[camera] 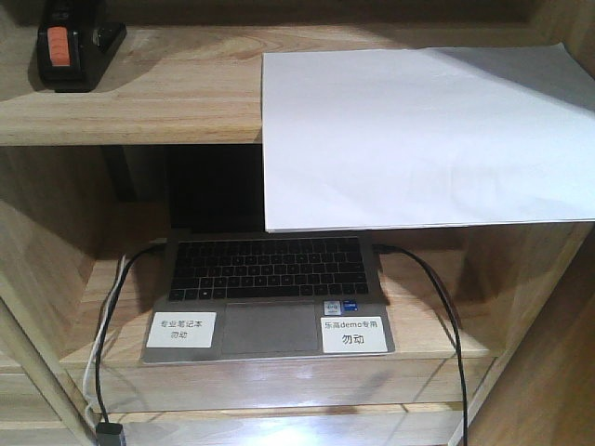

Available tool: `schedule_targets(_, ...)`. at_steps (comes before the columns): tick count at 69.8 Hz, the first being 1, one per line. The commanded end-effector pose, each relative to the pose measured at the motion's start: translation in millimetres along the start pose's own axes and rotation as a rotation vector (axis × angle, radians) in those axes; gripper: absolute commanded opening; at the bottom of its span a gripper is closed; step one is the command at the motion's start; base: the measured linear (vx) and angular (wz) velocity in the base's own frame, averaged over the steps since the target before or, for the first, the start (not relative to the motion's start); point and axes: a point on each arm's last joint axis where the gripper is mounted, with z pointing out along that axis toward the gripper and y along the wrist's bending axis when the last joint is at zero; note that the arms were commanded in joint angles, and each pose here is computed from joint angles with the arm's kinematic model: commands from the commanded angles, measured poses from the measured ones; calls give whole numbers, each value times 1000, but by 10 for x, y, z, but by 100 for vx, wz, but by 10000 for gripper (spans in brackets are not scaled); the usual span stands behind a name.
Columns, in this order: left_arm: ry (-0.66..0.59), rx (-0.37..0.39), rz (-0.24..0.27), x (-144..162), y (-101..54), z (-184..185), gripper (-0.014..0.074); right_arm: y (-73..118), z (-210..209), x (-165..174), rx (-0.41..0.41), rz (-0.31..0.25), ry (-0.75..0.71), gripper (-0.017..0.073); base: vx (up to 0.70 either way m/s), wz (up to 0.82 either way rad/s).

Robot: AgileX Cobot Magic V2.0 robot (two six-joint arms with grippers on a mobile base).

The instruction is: Grab stapler and paper to desk for stapling

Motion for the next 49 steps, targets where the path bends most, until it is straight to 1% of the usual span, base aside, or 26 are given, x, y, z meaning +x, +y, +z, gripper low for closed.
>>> schedule_targets(1,-215,15,-6,-502,-32,6,-6,-19,-4,-439,13,2,-199,-8,0,0)
schedule_targets(7,-278,19,-6,-823,-52,-3,-6,-26,-21,-758,12,2,-260,-8,0,0)
schedule_targets(12,-337,22,-6,-1162,-72,-38,-6,-32,-27,-1023,11,1,-296,-8,0,0)
schedule_targets(18,-387,24,-5,-1514,-94,-62,-6,-36,5,-1341,10,-15,-337,-8,0,0)
schedule_targets(23,-429,24,8,-1806,-111,-63,-6,-43,61,-1629,11,-16,-370,-8,0,0)
schedule_targets(27,-451,20,28,-2042,-125,-49,-6,-47,166,-1807,10,-16,-361,-8,0,0)
schedule_targets(32,-436,15,45,-2259,-138,17,-6,-50,298,-2005,7,-16,-338,-8,0,0)
schedule_targets(35,-409,13,47,-2373,-144,71,-6,-51,386,-2113,5,-13,-314,-8,0,0)
schedule_targets(39,-342,9,46,-2474,-149,178,-4,-50,521,-2227,0,-13,-262,-8,0,0)
schedule_targets(43,-279,5,46,-2562,-153,273,-1,-47,659,-2262,-5,-14,-197,-8,0,0)
schedule_targets(49,-172,-1,45,-2573,-151,446,4,-41,846,-2247,-14,-15,-75,-8,0,0)
